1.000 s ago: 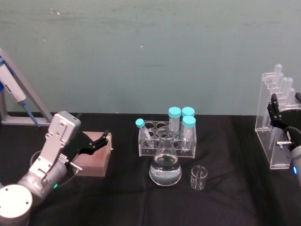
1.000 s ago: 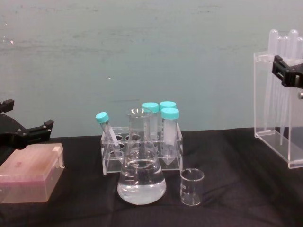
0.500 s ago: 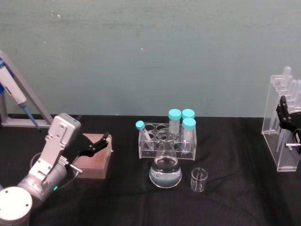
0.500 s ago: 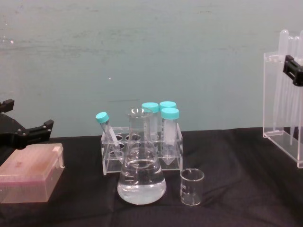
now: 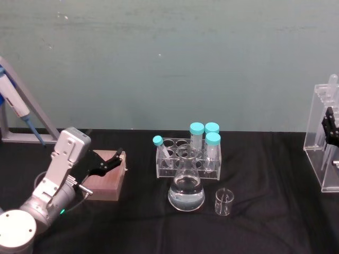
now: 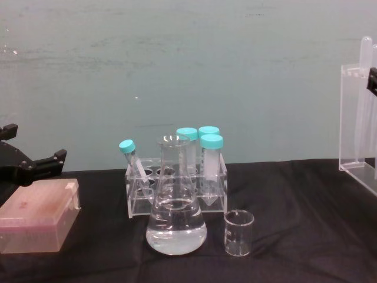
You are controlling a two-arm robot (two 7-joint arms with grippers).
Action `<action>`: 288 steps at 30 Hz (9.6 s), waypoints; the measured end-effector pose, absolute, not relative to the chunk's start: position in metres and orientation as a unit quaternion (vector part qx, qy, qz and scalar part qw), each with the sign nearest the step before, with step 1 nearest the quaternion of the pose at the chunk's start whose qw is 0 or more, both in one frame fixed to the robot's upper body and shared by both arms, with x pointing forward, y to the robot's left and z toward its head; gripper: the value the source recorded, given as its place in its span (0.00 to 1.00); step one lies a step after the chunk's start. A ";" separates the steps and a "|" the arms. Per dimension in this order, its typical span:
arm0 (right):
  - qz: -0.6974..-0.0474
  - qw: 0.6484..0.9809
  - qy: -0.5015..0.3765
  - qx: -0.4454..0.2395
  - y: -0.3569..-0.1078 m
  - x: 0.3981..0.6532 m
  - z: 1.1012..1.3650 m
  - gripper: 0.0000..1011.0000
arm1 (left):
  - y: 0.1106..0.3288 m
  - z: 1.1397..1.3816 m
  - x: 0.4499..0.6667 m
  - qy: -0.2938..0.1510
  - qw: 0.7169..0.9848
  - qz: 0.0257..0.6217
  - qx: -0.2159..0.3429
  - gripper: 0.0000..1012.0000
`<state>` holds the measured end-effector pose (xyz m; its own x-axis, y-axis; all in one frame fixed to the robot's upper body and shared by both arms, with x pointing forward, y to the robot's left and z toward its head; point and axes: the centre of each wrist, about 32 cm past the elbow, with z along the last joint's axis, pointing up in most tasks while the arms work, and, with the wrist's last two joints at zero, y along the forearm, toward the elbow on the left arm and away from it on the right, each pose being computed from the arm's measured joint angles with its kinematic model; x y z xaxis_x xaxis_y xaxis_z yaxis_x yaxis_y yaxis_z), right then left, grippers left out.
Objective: Place the experimental apparatus aside using one hand.
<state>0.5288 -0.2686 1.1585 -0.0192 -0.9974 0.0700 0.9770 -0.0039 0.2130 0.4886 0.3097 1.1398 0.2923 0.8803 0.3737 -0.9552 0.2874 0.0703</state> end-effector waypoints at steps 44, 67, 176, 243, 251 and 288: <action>-0.707 0.699 -0.104 0.042 -0.293 0.529 1.150 0.61 | 0.310 1.140 0.489 -0.132 0.791 0.580 0.141 0.99; -0.713 0.693 -0.099 0.043 -0.293 0.531 1.147 0.61 | 0.310 1.140 0.489 -0.132 0.791 0.580 0.141 0.99; -0.719 0.691 -0.054 0.041 -0.291 0.517 1.142 0.99 | 0.310 1.140 0.489 -0.132 0.791 0.580 0.142 0.99; -0.723 0.682 -0.102 0.043 -0.290 0.498 1.154 0.99 | 0.310 1.140 0.489 -0.132 0.791 0.580 0.141 0.99; -0.720 0.681 -0.119 0.052 -0.290 0.495 1.161 0.99 | 0.310 1.140 0.489 -0.132 0.791 0.580 0.141 0.99; -0.593 0.778 -0.198 0.059 -0.299 0.510 1.181 0.99 | 0.310 1.140 0.489 -0.132 0.791 0.580 0.141 0.99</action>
<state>0.5100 -0.2992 1.1815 0.2185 -0.9462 0.2385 0.8998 0.2899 0.3260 0.4886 0.3097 1.1398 0.2922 0.8803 0.3737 -0.9553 0.2873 0.0702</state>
